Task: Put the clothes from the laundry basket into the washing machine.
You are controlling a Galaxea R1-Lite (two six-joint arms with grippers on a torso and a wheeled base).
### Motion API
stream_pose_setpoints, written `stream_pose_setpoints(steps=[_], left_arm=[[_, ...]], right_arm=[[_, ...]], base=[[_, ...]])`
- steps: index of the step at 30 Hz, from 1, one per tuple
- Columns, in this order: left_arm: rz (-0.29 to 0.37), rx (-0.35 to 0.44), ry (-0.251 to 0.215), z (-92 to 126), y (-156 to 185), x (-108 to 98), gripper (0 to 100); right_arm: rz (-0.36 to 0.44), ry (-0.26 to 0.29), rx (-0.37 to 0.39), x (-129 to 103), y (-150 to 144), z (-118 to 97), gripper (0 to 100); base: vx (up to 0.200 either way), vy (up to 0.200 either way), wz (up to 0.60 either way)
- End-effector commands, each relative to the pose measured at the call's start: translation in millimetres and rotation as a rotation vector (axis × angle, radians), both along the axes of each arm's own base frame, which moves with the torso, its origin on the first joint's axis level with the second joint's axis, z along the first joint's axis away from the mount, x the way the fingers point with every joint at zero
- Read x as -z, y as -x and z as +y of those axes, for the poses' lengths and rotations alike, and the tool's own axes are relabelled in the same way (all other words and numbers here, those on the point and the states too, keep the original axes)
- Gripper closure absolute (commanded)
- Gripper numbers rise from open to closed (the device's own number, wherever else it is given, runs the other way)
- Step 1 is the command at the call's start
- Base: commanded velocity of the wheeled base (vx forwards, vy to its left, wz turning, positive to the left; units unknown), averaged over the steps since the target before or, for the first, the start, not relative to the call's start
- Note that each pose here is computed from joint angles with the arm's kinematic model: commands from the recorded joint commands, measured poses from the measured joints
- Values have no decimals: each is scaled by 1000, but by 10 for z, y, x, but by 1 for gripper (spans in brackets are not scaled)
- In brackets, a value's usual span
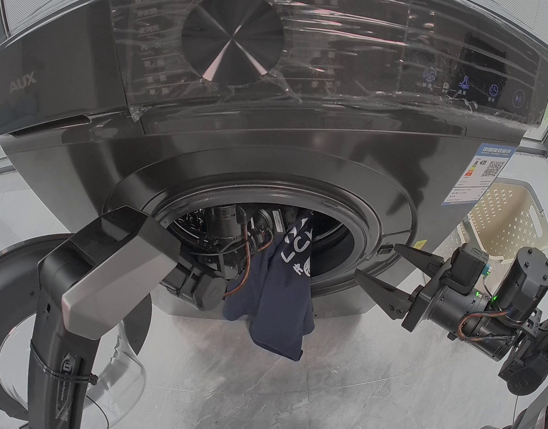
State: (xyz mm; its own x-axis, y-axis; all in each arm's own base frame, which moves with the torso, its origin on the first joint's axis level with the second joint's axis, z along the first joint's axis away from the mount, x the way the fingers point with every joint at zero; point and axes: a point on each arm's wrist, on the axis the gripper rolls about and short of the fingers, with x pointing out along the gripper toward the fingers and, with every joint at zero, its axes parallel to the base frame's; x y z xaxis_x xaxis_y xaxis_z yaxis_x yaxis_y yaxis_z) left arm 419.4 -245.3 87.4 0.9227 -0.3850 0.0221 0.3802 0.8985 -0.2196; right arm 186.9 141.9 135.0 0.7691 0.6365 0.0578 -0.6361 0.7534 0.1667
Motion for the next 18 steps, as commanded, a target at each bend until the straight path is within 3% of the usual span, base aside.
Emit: stream_pose_setpoints(steps=[1,9,13,18], left_arm=[[87,141,-47,1,537,-160,0],[186,234,-115,2,804,100,0],[222,235,-149,-27,775,322,0],[233,235,-171,-31,748,460,0]], right_arm=[[0,0,-1,0,-2,4,0],[-5,-2,-2,-10,3,8,0],[-6,-3,-4,-14,5,7,0],[-14,-8,-4,-35,11,2,0]], base=[[0,0,0],[0,0,0],[0,0,0],[0,0,0]])
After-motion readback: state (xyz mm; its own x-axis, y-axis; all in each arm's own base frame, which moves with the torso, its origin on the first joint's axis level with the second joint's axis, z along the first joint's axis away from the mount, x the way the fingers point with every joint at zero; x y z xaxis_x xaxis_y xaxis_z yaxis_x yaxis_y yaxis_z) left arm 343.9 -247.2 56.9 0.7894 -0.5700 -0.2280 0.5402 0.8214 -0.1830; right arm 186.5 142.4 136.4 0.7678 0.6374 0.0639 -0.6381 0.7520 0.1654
